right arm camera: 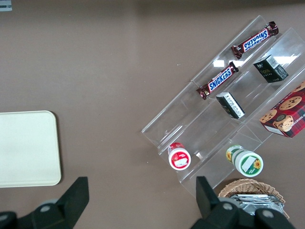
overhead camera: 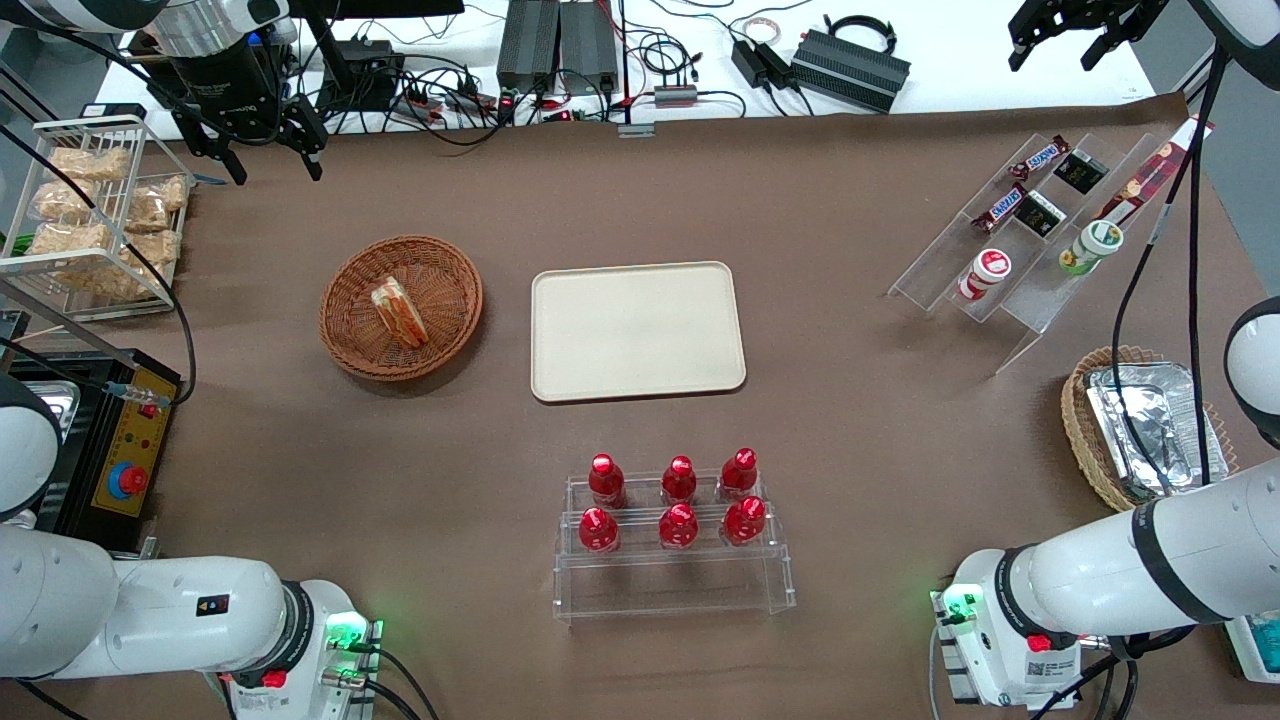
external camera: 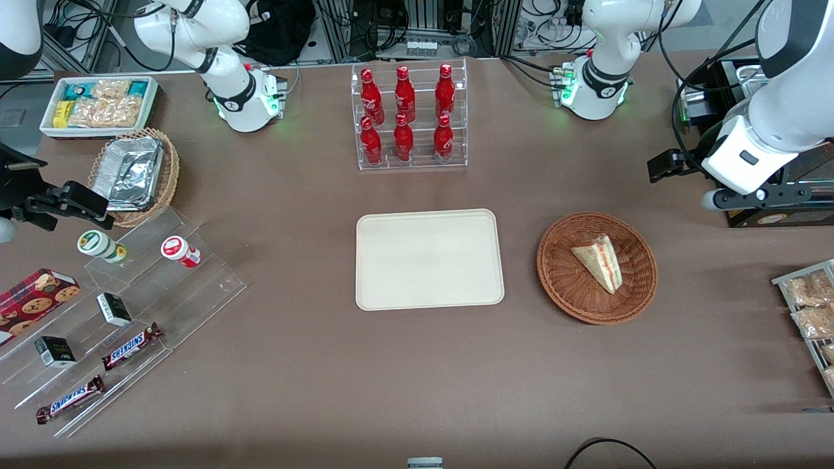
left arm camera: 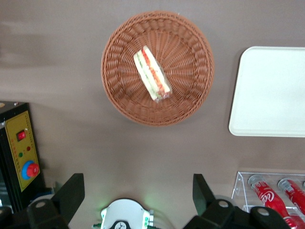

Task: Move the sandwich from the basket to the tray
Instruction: 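Move the left gripper down over the wrapped sandwich in the wicker basket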

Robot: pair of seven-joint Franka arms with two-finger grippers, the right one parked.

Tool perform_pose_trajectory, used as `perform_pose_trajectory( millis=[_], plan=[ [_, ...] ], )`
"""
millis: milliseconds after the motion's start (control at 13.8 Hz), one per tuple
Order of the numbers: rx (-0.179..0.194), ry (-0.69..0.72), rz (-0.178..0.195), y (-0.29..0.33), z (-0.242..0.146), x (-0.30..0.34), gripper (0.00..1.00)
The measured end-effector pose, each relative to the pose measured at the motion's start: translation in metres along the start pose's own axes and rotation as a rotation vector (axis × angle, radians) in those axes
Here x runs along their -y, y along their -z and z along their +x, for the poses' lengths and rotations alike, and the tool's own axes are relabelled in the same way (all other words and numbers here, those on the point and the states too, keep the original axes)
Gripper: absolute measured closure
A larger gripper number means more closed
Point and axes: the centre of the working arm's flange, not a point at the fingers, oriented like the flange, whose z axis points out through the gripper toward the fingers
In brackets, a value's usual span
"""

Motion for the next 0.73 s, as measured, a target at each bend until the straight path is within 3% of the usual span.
perform_pose_trajectory(
  millis=[363, 726],
  plan=[
    [-0.022, -0.003, -0.005, -0.01, 0.008, -0.001, 0.0],
    [0.007, -0.002, -0.005, -0.083, 0.032, -0.003, 0.0]
  ],
)
